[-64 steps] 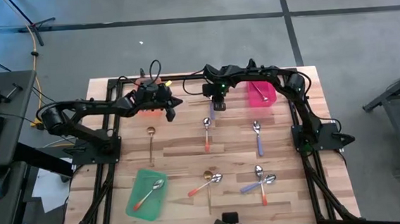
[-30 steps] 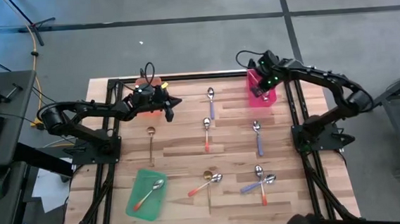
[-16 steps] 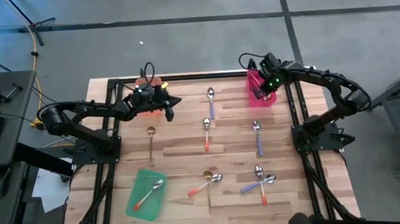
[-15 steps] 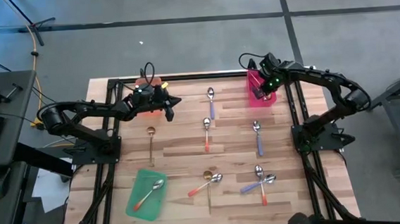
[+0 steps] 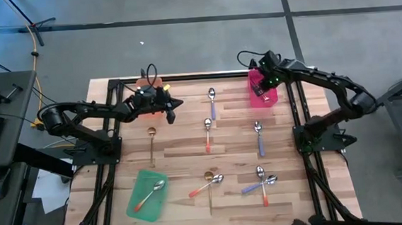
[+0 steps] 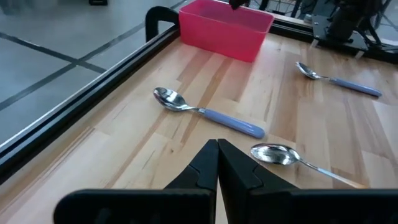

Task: Sort silverware by color (type)
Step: Put the orange spoon into the green bin

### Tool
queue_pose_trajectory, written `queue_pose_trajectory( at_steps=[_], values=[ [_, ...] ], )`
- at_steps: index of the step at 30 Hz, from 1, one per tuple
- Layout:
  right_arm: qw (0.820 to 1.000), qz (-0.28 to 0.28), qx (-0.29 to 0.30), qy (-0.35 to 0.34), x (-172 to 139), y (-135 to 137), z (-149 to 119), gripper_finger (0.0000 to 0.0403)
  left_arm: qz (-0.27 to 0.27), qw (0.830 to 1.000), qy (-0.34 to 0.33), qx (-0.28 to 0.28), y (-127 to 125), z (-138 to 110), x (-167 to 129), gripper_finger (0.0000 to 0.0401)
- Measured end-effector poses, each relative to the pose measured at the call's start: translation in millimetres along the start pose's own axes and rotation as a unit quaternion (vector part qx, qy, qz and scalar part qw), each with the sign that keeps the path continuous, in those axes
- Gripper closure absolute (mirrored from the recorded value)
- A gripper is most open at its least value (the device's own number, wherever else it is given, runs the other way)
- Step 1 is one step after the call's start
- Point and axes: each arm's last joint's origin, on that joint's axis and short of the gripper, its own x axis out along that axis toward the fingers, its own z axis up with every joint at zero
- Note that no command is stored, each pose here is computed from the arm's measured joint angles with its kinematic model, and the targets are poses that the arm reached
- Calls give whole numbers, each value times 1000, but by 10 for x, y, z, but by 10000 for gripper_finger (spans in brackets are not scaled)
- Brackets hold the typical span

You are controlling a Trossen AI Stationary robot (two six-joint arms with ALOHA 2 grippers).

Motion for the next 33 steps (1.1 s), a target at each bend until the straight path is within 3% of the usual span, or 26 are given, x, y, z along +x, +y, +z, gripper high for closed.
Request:
queue_pose_trajectory(
  at_steps=[4, 10, 13, 17, 22, 27, 33],
  values=[
    [997, 31, -61, -24, -225, 243, -72, 294, -16, 1000, 5, 6, -91, -10, 15, 401],
    [978, 117, -169, -48, -440, 834, -268, 343, -55, 998, 25, 20, -307, -54, 38, 401],
    [963, 152, -214, -68, -476, 1135, -366, 375, -81, 996, 44, 17, -462, -97, 42, 401],
    [927, 221, -263, -152, -356, 1437, -576, 399, -125, 989, 80, 14, -749, -137, 42, 394],
    [874, 324, -239, -272, -119, 1551, -902, 402, -130, 983, 120, 41, -1181, -104, 15, 371],
    [833, 342, -183, -393, -86, 1476, -1057, 402, -139, 976, 160, 44, -1569, -32, -53, 343],
    [820, 334, -178, -429, -142, 1501, -1095, 402, -140, 969, 203, 35, -2039, -27, -109, 308]
  ],
)
